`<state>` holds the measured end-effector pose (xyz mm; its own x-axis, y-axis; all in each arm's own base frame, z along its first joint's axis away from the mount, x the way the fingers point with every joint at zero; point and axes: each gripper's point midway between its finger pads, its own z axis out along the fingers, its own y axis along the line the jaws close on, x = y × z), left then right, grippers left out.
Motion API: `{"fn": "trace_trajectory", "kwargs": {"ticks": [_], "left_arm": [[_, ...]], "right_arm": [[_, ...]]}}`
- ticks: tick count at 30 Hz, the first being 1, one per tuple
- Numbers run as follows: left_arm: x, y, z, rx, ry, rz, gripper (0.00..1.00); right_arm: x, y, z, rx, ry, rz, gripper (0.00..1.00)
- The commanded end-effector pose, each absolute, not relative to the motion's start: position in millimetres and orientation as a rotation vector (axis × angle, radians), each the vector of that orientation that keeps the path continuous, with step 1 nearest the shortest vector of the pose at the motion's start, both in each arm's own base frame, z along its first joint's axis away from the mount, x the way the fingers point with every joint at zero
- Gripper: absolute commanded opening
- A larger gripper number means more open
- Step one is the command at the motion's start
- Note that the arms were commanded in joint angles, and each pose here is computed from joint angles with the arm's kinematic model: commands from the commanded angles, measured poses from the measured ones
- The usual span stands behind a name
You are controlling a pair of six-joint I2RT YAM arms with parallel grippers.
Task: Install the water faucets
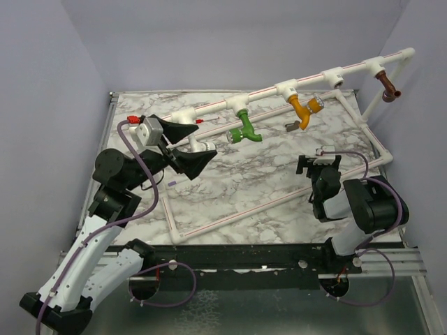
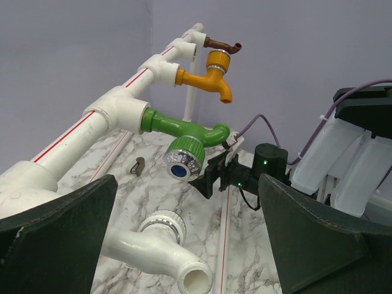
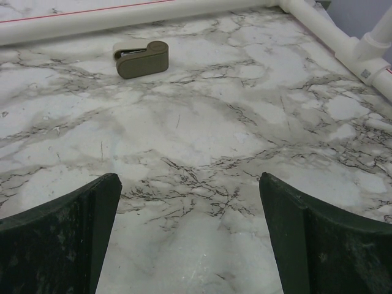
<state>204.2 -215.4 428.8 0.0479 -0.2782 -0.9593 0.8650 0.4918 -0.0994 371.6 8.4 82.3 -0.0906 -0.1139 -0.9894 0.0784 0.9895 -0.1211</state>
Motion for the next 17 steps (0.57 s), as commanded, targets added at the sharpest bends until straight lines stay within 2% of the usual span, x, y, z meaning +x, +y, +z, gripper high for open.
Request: {"fn": "trace_trajectory", "kwargs": {"ticks": [1, 17], "left_arm": [[199.8, -210.8, 431.7, 0.598, 1.185, -0.929, 0.99], [186.8, -206.0, 439.9, 0.59, 1.12, -0.954, 0.99]], "right_arm": [[377.3, 3.3, 91.2, 0.024, 1.622, -0.155, 1.0], [382.0, 1.4, 86.5, 0.041, 1.652, -0.156, 1.0]]}}
